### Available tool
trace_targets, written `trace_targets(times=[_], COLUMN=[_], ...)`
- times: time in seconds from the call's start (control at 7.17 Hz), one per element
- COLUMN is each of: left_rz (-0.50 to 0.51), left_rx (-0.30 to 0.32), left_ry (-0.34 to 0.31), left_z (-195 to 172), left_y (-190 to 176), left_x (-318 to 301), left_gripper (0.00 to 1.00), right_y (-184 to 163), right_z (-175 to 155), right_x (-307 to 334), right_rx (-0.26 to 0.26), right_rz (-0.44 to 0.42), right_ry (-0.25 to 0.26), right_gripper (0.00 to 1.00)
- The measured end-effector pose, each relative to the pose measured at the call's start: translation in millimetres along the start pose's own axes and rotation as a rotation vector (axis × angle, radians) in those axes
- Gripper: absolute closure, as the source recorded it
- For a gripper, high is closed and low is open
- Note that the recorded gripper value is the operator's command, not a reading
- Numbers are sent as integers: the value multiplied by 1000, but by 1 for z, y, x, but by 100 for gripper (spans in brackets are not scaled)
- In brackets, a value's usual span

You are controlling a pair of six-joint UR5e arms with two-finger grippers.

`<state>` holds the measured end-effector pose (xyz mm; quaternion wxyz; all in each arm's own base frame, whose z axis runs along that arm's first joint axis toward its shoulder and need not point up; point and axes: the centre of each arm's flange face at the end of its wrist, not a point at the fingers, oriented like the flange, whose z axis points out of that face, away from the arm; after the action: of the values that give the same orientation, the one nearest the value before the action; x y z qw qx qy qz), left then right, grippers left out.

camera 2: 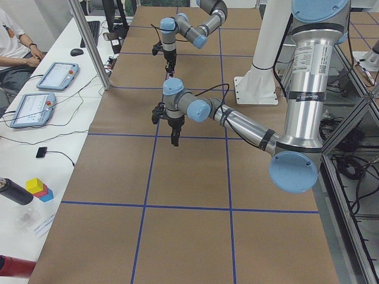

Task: Assemble PPR valve and pipe with both arms
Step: 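Lower the fitting onto the valve top and press it in with the right gripper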

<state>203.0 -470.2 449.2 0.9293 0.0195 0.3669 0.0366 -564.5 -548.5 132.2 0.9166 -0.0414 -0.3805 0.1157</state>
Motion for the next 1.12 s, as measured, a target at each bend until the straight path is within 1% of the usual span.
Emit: trace_targets(times=[0.7, 0.98, 1.12], left_rz=[-1, 0, 0], left_rx=[-2, -2, -3], left_ry=[-1, -1, -1], left_z=[1, 1, 2], left_y=[0, 0, 0], left_x=[0, 0, 0], left_gripper=[1, 1, 1], right_y=[-1, -1, -1], right_z=[-1, -1, -3], right_x=[0, 0, -1], right_rx=[1, 1, 2], right_rz=[1, 1, 0], right_ry=[0, -1, -4], right_gripper=[41, 38, 35])
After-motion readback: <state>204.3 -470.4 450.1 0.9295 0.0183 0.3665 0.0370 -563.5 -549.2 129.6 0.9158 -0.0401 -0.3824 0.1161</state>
